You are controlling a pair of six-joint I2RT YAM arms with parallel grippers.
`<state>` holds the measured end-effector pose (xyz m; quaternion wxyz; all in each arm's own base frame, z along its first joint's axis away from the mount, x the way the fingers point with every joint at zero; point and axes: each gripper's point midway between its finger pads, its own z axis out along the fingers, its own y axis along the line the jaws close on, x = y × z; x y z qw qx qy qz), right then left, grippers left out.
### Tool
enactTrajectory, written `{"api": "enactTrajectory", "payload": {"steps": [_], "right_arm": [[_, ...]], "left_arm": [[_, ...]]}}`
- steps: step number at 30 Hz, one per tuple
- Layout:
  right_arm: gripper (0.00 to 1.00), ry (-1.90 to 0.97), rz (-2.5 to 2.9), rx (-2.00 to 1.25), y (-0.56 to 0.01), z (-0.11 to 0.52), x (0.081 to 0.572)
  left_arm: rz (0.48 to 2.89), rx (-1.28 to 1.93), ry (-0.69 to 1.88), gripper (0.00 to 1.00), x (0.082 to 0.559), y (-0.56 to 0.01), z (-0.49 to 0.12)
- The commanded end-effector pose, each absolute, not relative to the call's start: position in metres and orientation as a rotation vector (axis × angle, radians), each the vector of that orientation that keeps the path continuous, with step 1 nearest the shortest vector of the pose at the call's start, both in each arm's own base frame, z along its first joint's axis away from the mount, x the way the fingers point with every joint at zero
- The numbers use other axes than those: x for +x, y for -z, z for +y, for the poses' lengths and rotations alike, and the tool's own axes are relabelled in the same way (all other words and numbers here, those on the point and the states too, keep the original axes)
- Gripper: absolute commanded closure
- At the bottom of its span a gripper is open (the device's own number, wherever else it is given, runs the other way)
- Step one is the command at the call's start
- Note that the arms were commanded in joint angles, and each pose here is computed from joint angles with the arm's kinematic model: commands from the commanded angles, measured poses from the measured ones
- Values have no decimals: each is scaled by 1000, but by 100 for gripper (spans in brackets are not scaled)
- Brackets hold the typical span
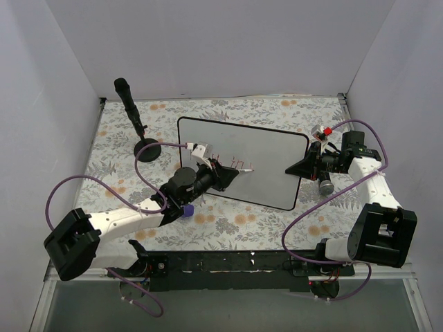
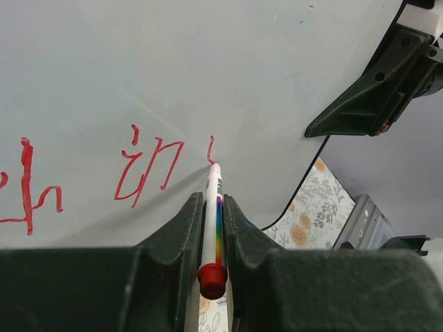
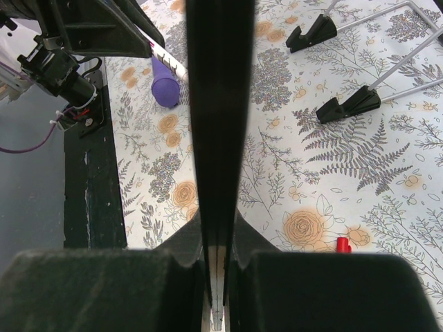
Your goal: Write a sentence on the whiteboard
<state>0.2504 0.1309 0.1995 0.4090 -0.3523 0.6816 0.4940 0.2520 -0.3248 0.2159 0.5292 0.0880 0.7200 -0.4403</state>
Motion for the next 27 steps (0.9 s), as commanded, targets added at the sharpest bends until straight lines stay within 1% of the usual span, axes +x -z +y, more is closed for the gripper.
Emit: {"api": "enactTrajectory", "payload": {"steps": [1,17,27], "right_arm": [[99,-1193,1705,-930,-199,131,252],[99,-1192,1706,-932,-198,131,251],[99,-1190,1708,-931,-198,131,252]], "left_arm": [[1662,212,1047,100,260,-237,-330],[1612,194,1033,100,269,-257,-332],[1680,200,1019,100,265,-234,-330]]}}
